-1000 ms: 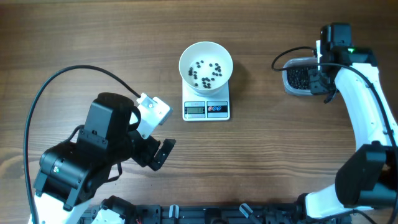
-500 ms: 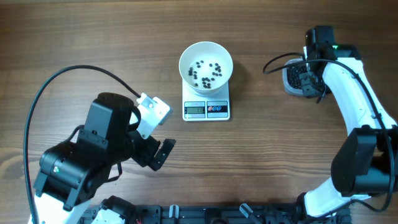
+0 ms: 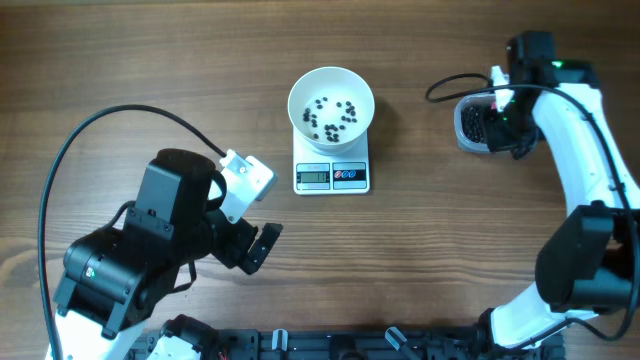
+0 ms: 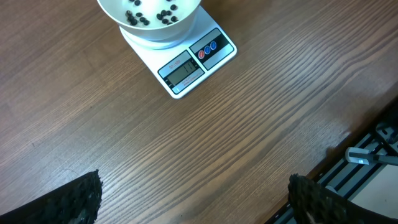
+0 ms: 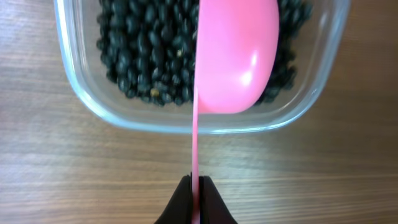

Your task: Scoop item into bowl and weigh 150g on scale

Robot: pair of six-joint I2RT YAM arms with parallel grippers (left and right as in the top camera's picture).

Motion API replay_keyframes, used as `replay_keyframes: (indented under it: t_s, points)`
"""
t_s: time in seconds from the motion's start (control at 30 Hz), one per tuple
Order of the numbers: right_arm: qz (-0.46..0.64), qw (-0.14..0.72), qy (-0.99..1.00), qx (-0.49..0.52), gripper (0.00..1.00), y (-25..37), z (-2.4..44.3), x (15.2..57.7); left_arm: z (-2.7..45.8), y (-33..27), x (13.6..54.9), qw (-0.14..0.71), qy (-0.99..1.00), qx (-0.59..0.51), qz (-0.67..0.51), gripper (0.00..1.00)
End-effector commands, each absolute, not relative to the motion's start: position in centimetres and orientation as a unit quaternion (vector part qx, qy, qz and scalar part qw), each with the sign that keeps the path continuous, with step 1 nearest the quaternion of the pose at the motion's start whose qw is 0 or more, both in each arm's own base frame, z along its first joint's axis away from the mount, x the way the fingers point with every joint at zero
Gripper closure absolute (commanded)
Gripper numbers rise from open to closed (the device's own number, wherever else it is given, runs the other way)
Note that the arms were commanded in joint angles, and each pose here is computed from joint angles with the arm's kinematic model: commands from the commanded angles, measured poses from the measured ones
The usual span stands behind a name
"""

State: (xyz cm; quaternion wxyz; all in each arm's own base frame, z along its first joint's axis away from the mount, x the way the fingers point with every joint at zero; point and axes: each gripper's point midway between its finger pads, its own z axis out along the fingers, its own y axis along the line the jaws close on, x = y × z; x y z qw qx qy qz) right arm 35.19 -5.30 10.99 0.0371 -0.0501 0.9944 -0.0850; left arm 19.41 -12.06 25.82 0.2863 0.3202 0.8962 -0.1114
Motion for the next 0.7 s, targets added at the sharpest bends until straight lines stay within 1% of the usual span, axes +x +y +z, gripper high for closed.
replay_keyframes:
  t_s: [0.0, 0.13, 0.27, 0.33, 0.5, 0.67]
  points:
    - [-0.031, 0.035, 0.999, -0.011, 0.96, -5.8, 10.7, 35.0, 26.4, -11.9, 19.5, 0.297, 0.892, 0.323, -0.108, 0.00]
    - [-0.025, 0.026, 0.999, 0.011, 0.95, -6.9, 10.5, 34.3, 26.4, -11.9, 19.5, 0.297, 0.892, 0.323, -0.108, 0.00]
    - [-0.001, 0.016, 1.000, 0.001, 0.96, -6.0, 10.4, 33.8, 26.4, -11.9, 19.5, 0.296, 0.892, 0.323, -0.108, 0.00]
    - [0.029, 0.020, 0.999, -0.006, 0.96, -5.0, 10.4, 33.9, 26.4, -11.9, 19.5, 0.297, 0.892, 0.323, -0.108, 0.00]
    - [0.054, 0.025, 0.998, -0.009, 0.96, -4.1, 10.4, 34.2, 26.4, -11.9, 19.5, 0.297, 0.892, 0.323, -0.108, 0.00]
    - [0.088, 0.001, 0.996, 0.001, 0.96, -3.1, 8.3, 34.4, 26.4, -11.9, 19.5, 0.296, 0.892, 0.323, -0.108, 0.00]
